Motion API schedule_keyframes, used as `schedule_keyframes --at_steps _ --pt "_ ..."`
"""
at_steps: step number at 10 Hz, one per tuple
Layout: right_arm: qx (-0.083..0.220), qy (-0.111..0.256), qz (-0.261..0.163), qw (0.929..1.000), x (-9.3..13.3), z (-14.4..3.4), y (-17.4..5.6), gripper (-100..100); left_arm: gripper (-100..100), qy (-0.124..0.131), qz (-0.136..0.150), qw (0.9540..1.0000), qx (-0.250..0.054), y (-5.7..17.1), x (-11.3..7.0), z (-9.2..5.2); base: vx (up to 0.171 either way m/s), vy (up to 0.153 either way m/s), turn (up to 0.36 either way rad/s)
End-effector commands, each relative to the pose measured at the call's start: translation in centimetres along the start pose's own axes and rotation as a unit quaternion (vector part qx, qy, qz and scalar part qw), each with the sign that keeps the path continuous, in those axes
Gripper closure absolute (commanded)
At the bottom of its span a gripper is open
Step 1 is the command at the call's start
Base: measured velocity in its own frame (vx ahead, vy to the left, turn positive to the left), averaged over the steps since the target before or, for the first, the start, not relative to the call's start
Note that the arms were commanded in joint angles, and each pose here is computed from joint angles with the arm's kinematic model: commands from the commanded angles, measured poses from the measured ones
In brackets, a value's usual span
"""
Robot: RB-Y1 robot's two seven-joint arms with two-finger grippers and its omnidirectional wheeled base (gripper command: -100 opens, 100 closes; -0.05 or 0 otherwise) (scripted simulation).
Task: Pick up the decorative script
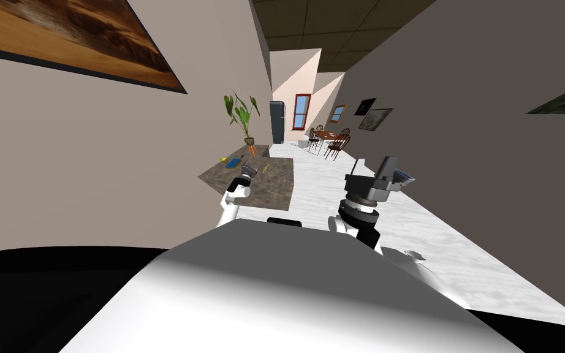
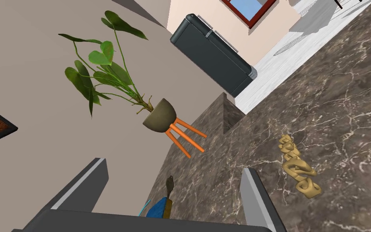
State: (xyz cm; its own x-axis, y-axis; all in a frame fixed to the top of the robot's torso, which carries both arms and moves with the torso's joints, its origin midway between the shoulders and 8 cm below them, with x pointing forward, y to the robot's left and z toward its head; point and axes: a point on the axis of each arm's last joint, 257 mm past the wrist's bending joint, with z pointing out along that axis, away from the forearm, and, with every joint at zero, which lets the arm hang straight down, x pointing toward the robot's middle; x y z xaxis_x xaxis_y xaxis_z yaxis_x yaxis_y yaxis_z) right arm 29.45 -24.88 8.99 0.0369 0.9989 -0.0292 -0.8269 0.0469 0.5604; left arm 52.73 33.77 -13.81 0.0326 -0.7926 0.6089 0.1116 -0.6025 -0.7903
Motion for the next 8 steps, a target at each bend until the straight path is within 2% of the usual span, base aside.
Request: schedule_keyframes --at_steps 1,2,4,5,6,7,8 --pt "0.000 0.000 0.000 1.0000 0.0 0.0 0.0 0 -100 -0.015 -0.017 0.9996 -0.018 1.2 -1.3 0.7 -0.003 -0.022 -0.003" --pt "0.000 0.000 0.000 1.0000 0.0 0.0 0.0 0 -100 -0.024 -0.040 0.9985 -0.030 1.4 -1.7 1.7 0.005 -0.028 0.001" --pt "0.000 0.000 0.000 1.0000 0.0 0.0 0.0 0 -100 -0.036 -0.043 0.9975 -0.043 2.5 -2.8 1.9 0.006 -0.016 0.000" --pt "0.000 0.000 0.000 1.0000 0.0 0.0 0.0 0 -100 -0.048 -0.068 0.9948 -0.059 3.0 -3.3 3.0 0.010 -0.017 0.005" --pt "0.000 0.000 0.000 1.0000 0.0 0.0 0.0 0 -100 -0.057 -0.069 0.9939 -0.066 3.7 -4.0 3.0 0.011 -0.020 0.001" --pt "0.000 0.000 0.000 1.0000 0.0 0.0 0.0 0 -100 -0.066 -0.092 0.9906 -0.077 3.9 -4.3 4.1 0.018 -0.029 0.011" --pt "0.000 0.000 0.000 1.0000 0.0 0.0 0.0 0 -100 -0.079 -0.093 0.9886 -0.088 4.8 -5.3 4.0 0.022 -0.025 0.004"
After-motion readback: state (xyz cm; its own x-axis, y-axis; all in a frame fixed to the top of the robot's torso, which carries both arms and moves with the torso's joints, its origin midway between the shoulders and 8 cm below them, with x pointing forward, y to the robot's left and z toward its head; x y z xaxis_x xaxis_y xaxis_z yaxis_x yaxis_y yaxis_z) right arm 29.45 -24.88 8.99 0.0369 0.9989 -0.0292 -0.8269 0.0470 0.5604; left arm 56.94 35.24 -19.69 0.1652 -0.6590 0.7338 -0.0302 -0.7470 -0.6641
